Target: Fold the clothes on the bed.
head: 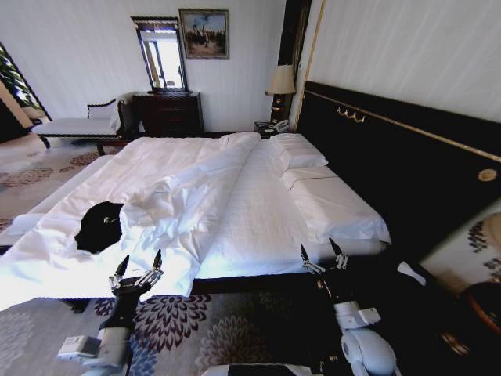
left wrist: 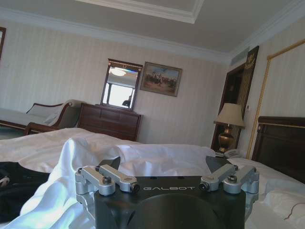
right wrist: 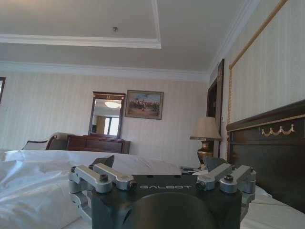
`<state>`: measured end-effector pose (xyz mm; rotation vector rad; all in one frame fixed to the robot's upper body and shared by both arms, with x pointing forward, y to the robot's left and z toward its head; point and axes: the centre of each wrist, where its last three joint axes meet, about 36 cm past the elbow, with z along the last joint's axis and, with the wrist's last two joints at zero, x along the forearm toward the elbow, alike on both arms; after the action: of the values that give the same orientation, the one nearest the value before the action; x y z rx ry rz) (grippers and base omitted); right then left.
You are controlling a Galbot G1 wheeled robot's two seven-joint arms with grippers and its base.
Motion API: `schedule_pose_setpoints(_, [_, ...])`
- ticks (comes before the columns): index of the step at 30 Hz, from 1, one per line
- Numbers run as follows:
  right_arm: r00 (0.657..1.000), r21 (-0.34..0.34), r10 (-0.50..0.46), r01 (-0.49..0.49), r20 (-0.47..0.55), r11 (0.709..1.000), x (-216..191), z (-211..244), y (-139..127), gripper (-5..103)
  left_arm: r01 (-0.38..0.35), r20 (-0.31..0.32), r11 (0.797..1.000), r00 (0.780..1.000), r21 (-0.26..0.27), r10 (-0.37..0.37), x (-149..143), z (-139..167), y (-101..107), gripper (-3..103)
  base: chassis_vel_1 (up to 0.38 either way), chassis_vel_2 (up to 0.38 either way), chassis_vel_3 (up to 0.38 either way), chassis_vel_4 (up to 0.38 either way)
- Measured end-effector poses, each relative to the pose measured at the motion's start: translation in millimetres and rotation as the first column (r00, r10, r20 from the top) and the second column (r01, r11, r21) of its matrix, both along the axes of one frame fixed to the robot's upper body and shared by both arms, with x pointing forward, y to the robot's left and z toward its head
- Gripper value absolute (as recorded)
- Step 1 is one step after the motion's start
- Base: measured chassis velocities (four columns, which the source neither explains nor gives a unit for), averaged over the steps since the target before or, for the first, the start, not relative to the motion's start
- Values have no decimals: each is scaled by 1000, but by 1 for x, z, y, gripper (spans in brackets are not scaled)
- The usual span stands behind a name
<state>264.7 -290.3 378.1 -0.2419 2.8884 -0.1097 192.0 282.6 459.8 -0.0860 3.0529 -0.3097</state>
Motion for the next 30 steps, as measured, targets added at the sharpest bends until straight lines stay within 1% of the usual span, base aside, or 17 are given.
schedule_pose_setpoints(7, [1000, 0, 4, -4, -4, 1000, 0, -3, 1, 100, -2, 1, 1000, 1000, 1, 2, 0, -1, 1, 100, -79, 137, 72, -143])
schedule_pose_setpoints(13, [1000, 2, 7, -7, 0, 1000, 0, -2, 2, 100, -5, 0, 1000, 1000, 3, 5, 0, -1, 1, 100, 17, 192, -14, -189])
schedule_pose_setpoints(19, [1000, 3, 9, -9, 0, 1000, 0, -1, 3, 100, -7, 2, 1000, 1000, 4, 7, 0, -1, 2, 100, 77, 233, -82, -242])
schedule_pose_setpoints(30, [1000, 3, 12, -12, 1, 1000, -1, -2, 4, 100, -16, 2, 1000, 1000, 5, 16, -1, -4, 3, 100, 136, 231, -129, -221])
